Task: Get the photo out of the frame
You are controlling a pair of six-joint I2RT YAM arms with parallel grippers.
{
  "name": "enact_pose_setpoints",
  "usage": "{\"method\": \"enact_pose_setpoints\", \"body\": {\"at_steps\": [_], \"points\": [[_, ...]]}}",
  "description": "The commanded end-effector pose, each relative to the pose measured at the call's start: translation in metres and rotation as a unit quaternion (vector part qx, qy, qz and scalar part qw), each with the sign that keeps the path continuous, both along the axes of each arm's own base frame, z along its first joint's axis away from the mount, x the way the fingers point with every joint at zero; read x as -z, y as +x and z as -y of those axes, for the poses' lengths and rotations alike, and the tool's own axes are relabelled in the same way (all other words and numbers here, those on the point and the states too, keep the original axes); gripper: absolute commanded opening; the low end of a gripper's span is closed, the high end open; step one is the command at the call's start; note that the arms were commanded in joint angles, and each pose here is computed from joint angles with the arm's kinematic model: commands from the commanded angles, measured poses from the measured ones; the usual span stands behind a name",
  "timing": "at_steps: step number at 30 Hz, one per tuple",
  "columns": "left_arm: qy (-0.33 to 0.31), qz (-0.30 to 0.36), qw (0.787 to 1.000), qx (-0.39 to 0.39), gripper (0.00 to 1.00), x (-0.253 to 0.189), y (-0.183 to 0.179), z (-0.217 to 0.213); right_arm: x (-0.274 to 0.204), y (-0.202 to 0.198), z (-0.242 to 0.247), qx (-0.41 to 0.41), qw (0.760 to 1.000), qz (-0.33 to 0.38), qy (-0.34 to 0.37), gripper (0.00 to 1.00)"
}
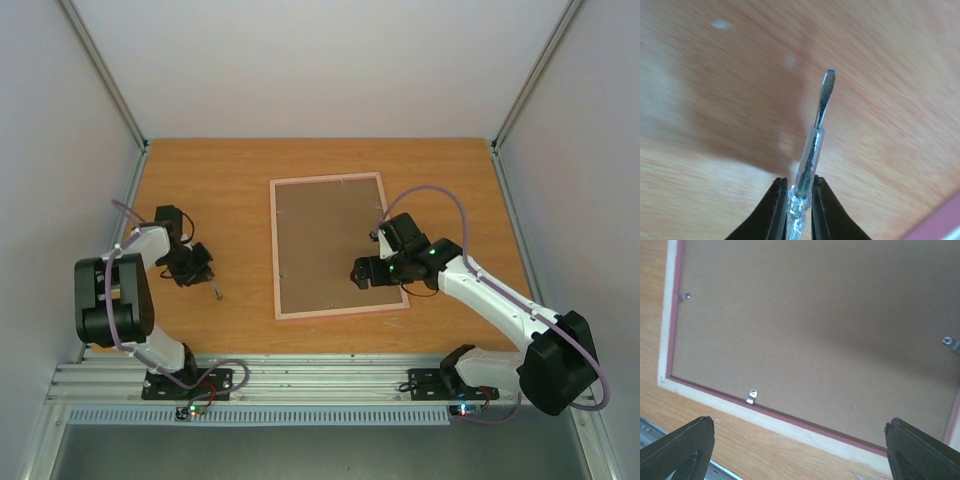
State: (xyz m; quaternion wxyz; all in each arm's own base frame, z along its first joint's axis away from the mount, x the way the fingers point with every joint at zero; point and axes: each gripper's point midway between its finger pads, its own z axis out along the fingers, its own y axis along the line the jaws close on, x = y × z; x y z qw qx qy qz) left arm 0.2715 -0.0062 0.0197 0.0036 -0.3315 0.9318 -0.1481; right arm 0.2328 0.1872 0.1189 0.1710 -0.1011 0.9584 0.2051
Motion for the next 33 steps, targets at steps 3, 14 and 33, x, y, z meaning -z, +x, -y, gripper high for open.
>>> {"method": "enact_pose_setpoints", "body": {"at_steps": [3, 14, 33], "points": [[-0.076, 0.111, 0.991, -0.012, 0.01, -0.042, 0.027, 0.046, -0.025, 0.008, -0.034, -0.031, 0.998, 0.045, 0.028, 0.93], [-0.155, 0.226, 0.961, -0.042, 0.01, -0.109, 0.030, 0.110, -0.059, 0.014, -0.099, -0.071, 0.984, 0.110, 0.118, 0.87], [-0.295, 0.246, 0.917, -0.107, 0.00, -0.147, 0.023, 0.181, -0.065, 0.014, -0.175, -0.109, 0.956, 0.107, 0.251, 0.75]]}}
